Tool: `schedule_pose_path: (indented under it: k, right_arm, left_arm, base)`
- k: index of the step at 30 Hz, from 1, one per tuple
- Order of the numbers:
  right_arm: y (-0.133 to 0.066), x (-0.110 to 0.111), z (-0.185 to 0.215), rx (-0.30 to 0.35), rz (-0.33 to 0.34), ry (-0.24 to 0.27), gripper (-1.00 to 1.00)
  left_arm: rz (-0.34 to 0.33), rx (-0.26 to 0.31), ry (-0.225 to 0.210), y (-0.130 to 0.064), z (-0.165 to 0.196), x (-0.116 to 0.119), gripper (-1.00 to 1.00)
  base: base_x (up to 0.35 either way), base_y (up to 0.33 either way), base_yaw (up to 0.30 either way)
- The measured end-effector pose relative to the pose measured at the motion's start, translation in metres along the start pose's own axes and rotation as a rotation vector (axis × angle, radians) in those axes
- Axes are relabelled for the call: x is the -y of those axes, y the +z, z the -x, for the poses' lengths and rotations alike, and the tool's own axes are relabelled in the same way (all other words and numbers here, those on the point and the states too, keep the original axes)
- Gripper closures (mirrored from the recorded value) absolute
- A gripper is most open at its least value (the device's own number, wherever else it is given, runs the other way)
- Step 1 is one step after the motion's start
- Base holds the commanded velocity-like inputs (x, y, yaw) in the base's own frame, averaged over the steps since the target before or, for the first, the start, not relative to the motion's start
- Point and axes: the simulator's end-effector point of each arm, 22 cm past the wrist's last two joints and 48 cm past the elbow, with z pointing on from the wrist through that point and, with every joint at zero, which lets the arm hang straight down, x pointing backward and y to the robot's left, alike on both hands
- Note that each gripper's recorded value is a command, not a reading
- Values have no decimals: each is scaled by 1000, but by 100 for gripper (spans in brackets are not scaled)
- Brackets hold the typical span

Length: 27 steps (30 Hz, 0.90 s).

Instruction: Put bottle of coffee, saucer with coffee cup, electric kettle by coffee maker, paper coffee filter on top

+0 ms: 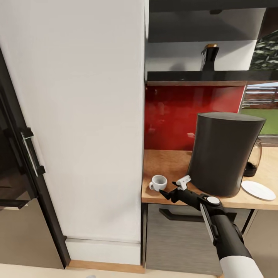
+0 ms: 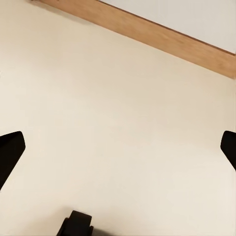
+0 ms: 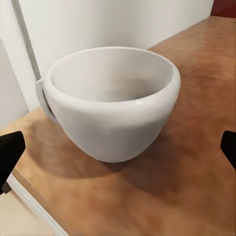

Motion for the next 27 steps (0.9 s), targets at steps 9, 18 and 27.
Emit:
schedule_pose_path:
  k: [9,18,27]
  right_arm:
    - [0,-1,0,-1,1,0,-100]
    - [0,0,0,-1,0,0,-100]
    - [0,0,-1,-1,0,0,-100]
  left_arm:
    - [0,0,0,0,0,0,-100]
    - [-1,0,0,0,0,0,-100]
    - [-1,0,0,0,0,1,-100]
  base:
    - [64,47,0]
    - [64,15,0]
    - [6,2,0]
